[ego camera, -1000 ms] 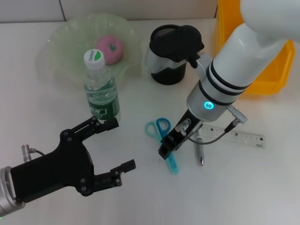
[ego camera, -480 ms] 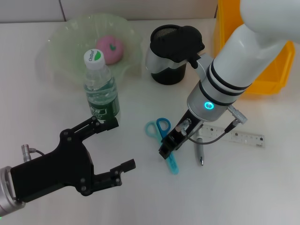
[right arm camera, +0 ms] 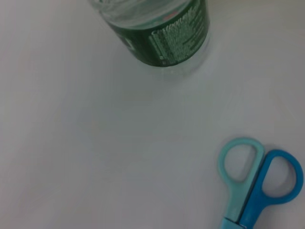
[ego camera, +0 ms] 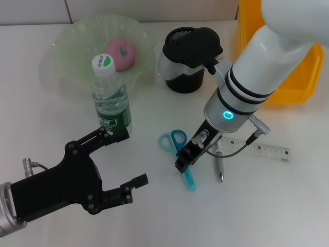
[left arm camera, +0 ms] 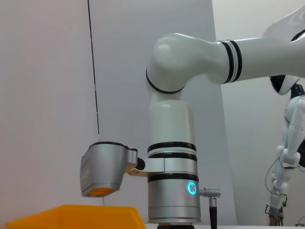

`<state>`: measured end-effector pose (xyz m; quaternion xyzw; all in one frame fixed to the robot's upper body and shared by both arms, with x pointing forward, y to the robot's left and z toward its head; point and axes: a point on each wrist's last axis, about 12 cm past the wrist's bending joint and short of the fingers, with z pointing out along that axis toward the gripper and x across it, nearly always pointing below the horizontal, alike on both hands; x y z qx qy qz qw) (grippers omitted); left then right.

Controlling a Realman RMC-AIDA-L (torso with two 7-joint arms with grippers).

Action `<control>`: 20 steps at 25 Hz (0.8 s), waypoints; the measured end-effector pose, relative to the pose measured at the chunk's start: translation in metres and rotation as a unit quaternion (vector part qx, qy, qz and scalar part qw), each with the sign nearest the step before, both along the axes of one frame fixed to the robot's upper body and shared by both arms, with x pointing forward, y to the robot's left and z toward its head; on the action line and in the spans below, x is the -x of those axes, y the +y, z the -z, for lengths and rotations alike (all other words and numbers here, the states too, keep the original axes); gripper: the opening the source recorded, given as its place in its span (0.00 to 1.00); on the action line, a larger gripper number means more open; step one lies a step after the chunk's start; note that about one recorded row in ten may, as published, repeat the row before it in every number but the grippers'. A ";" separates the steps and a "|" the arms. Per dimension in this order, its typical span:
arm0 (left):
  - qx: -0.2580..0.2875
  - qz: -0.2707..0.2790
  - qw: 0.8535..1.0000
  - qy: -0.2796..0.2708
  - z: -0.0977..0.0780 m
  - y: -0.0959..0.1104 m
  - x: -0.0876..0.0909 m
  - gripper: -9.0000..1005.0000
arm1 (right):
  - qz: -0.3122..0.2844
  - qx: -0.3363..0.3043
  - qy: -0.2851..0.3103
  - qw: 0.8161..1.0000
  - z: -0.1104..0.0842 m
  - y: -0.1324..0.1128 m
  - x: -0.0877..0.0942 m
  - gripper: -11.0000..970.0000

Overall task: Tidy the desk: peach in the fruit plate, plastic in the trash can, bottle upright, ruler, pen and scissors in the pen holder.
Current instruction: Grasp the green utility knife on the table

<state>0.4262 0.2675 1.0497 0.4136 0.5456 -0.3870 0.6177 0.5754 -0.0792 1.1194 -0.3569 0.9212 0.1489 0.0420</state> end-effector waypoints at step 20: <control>0.005 0.000 1.000 -0.005 -0.002 0.002 0.000 0.83 | 0.008 -0.009 0.005 1.000 0.000 0.004 -0.003 0.33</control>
